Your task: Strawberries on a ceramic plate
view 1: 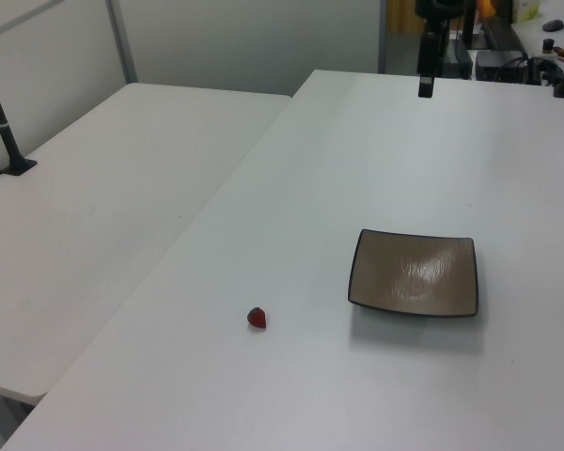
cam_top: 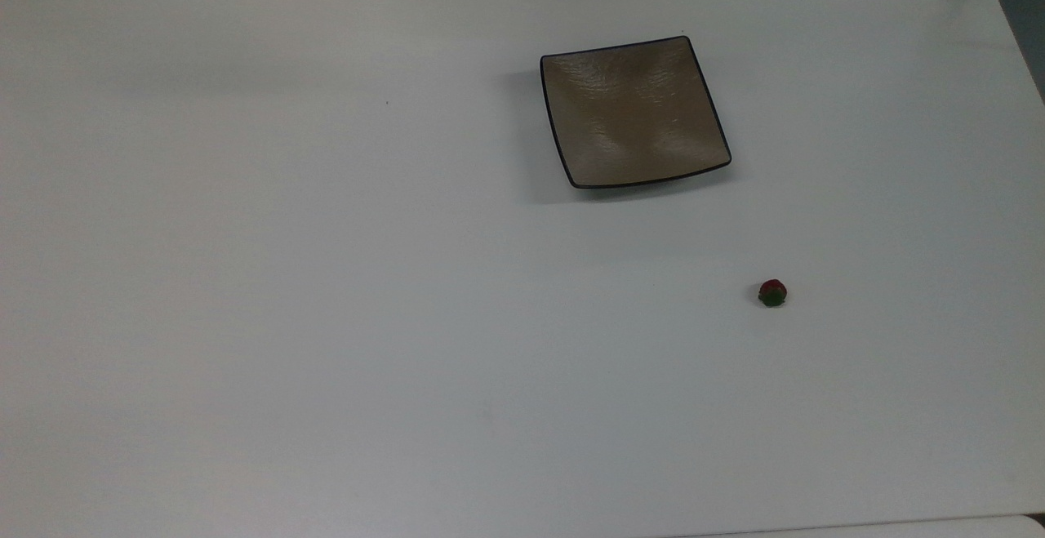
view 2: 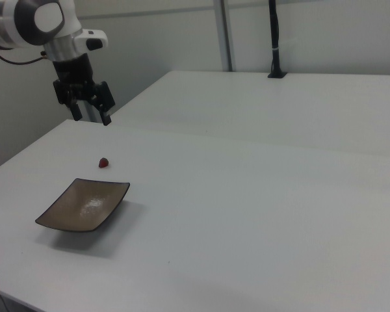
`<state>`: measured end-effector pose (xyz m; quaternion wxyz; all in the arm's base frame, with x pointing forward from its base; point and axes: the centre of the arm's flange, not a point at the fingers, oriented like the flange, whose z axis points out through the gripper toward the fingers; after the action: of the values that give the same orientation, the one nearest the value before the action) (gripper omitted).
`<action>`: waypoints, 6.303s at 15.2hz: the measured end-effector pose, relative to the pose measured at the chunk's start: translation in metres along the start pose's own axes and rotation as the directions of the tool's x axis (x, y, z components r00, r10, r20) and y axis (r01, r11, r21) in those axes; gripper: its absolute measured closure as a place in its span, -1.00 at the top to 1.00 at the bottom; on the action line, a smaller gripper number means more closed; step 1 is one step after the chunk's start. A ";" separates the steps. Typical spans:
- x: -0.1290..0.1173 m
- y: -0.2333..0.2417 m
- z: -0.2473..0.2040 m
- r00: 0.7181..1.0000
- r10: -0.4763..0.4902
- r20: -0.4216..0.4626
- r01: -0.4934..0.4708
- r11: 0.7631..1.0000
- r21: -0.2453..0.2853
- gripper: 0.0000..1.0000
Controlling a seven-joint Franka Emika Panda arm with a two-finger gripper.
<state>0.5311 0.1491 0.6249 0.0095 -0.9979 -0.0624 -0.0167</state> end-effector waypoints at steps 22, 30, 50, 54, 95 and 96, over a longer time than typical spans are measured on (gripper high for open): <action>0.073 -0.075 0.081 0.992 -0.015 -0.122 0.027 0.995 0.099 1.00; 0.130 -0.158 0.157 0.967 0.088 -0.237 -0.058 0.990 0.132 1.00; 0.141 -0.248 0.316 0.890 -0.075 -0.449 0.131 0.987 0.094 1.00; 0.151 -0.252 0.332 0.880 -0.078 -0.469 0.139 0.985 0.097 1.00; 0.071 -0.100 0.098 0.986 -0.038 -0.161 0.035 0.999 -0.017 -0.35; 0.063 -0.093 0.096 0.990 -0.056 -0.128 0.055 0.998 -0.005 -0.35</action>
<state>0.5847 0.2515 0.5327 0.0121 -0.9926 -0.0894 -0.0808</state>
